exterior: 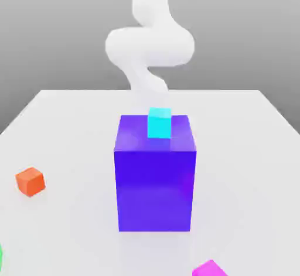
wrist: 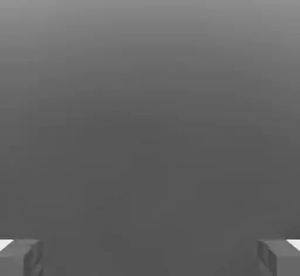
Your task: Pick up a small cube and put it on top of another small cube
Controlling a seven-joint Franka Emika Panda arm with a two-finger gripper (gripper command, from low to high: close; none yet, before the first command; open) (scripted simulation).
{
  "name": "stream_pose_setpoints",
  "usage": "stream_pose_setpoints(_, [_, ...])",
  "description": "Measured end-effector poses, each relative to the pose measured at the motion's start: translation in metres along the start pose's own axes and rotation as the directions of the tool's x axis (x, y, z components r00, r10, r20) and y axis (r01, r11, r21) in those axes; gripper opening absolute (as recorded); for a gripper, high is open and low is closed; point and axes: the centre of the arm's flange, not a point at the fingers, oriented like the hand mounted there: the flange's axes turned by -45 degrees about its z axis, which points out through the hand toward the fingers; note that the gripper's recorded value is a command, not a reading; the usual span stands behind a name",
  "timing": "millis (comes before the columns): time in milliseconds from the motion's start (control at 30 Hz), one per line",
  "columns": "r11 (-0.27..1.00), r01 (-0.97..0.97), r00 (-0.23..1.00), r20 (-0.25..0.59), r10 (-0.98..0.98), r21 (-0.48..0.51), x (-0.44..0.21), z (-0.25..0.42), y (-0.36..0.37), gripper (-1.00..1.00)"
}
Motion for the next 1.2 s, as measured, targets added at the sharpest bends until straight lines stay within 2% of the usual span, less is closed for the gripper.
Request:
stream_pose_setpoints(300, [0.987, 0.14, 0.964, 0.218, -0.152, 0.073, -0.012, 0.161, -0.028, 0.0])
stream_pose_setpoints(633, [0.942, 0.275, 0.844, 0.42, -0.332, 0.193, -0.085, 0.323, -0.071, 0.0])
stream_pose_setpoints(933, [0.878, 0.357, 0.677, 0.56, -0.478, 0.318, -0.198, 0.443, -0.1, 0.0])
stream_pose_setpoints(1100, [0.865, 0.368, 0.643, 0.579, -0.501, 0.341, -0.253, 0.497, -0.104, 0.0])
stream_pose_setpoints(1133, [0.865, 0.368, 0.643, 0.579, -0.502, 0.341, -0.26, 0.504, -0.104, -1.0])
stream_pose_setpoints(1200, [0.865, 0.368, 0.643, 0.579, -0.502, 0.341, -0.26, 0.504, -0.104, -1.0])
